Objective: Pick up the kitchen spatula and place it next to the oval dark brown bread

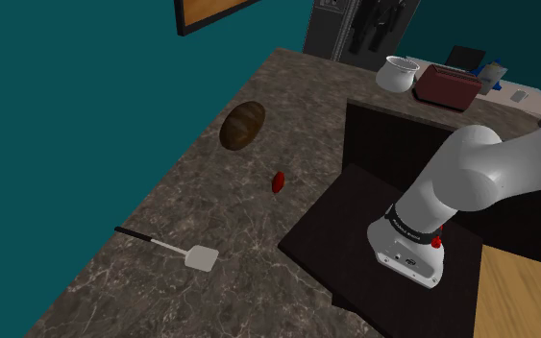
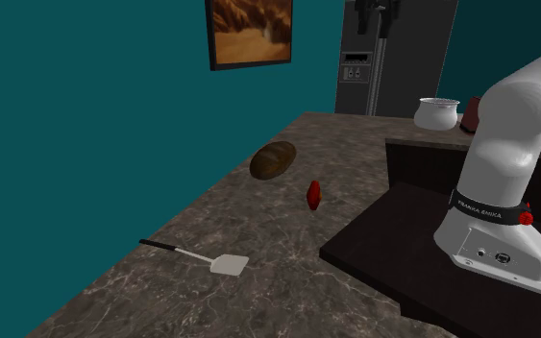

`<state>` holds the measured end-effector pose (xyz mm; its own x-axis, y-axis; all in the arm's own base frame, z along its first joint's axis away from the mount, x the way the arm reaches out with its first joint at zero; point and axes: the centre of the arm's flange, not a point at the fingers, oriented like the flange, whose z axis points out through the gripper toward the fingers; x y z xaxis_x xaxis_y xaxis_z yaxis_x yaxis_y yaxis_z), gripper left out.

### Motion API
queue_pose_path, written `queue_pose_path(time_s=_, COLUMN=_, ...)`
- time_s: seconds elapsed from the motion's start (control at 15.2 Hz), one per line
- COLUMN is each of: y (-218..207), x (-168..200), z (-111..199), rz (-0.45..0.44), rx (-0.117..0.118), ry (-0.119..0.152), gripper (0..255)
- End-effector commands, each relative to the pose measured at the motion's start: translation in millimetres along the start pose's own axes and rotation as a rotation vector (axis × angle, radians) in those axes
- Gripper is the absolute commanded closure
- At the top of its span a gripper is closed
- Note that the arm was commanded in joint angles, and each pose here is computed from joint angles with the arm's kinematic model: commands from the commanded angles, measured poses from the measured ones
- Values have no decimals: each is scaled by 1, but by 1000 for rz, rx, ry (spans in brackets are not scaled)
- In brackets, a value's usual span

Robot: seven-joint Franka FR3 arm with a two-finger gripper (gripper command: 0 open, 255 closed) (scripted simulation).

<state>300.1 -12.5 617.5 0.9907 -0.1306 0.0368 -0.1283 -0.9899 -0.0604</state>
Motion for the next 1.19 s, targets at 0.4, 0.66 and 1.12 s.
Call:
queue_pose_path(time_s=0.4, y=-53, x=23, z=55, rz=-64, rx=-4, ry=1, gripper=0)
queue_pose_path(time_s=0.66, y=-89, x=37, z=91, rz=-107, rx=-6, ry=2, gripper=0)
queue_pose_path(time_s=1.12, y=-153, x=57, z=155, rz=-181, rx=-11, ry=4, gripper=0)
